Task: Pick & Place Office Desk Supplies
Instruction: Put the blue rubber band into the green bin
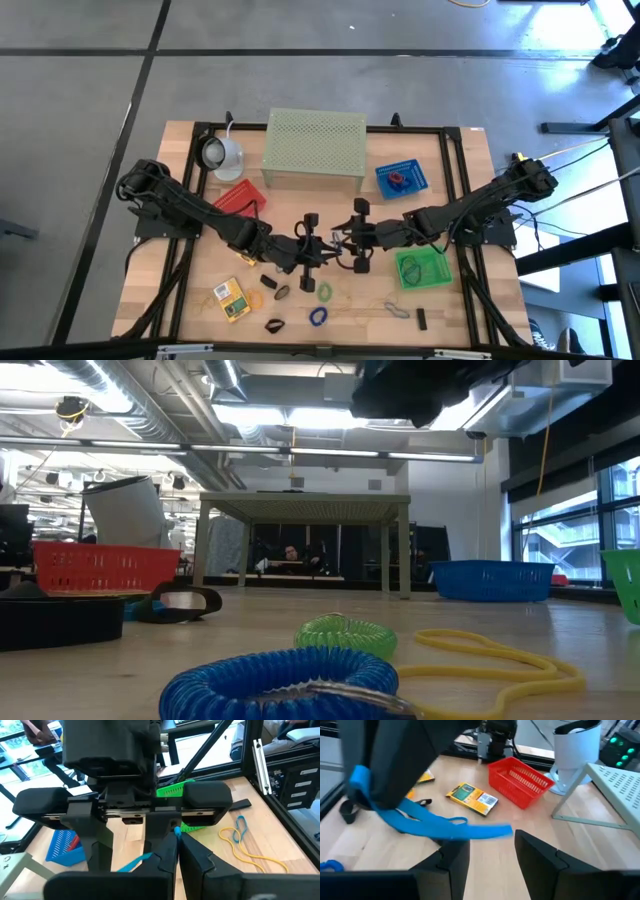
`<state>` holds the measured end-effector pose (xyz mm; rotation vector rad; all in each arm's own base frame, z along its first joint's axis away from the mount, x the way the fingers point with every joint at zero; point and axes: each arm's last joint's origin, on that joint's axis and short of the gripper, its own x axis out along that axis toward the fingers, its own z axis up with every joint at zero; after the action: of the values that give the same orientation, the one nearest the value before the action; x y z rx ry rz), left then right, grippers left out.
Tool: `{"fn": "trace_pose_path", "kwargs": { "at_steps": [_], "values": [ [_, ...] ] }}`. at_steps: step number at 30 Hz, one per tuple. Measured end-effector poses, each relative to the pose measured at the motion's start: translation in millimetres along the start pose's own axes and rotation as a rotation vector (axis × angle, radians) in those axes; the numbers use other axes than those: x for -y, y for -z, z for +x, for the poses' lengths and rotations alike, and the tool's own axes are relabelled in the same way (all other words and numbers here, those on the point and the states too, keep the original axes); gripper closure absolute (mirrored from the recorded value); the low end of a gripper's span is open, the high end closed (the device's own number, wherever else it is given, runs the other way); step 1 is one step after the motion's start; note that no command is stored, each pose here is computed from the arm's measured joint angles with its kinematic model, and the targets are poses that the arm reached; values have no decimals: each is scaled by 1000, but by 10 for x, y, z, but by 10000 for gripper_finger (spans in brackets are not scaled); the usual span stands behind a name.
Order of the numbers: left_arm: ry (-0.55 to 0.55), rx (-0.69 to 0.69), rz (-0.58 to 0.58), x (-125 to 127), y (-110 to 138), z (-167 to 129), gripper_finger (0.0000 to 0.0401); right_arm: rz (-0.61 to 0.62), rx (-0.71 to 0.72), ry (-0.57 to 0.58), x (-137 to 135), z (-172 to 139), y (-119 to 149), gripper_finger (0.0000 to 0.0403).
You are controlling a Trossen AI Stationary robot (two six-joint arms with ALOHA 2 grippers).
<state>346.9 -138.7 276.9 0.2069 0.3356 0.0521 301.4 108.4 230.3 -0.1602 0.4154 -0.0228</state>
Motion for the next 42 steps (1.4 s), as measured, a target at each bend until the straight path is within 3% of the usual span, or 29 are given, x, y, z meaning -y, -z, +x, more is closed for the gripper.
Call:
{"fn": "trace_pose_path", "kwargs": {
  "at_steps": [14,25,35,42],
  "values": [
    [-87,-37,11,-24,36,-2,393,22,68,-208,-59,-10,-71,245],
    [-79,-74,32,-22,76,-4,393,-22,11,-202,-58,-8,-11,245],
    [-79,-115,39,-22,120,-8,393,-69,-109,10,7,-8,110,245],
    [-88,-161,23,-50,170,-2,393,-53,-86,-84,-23,-7,87,245]
  ]
}}
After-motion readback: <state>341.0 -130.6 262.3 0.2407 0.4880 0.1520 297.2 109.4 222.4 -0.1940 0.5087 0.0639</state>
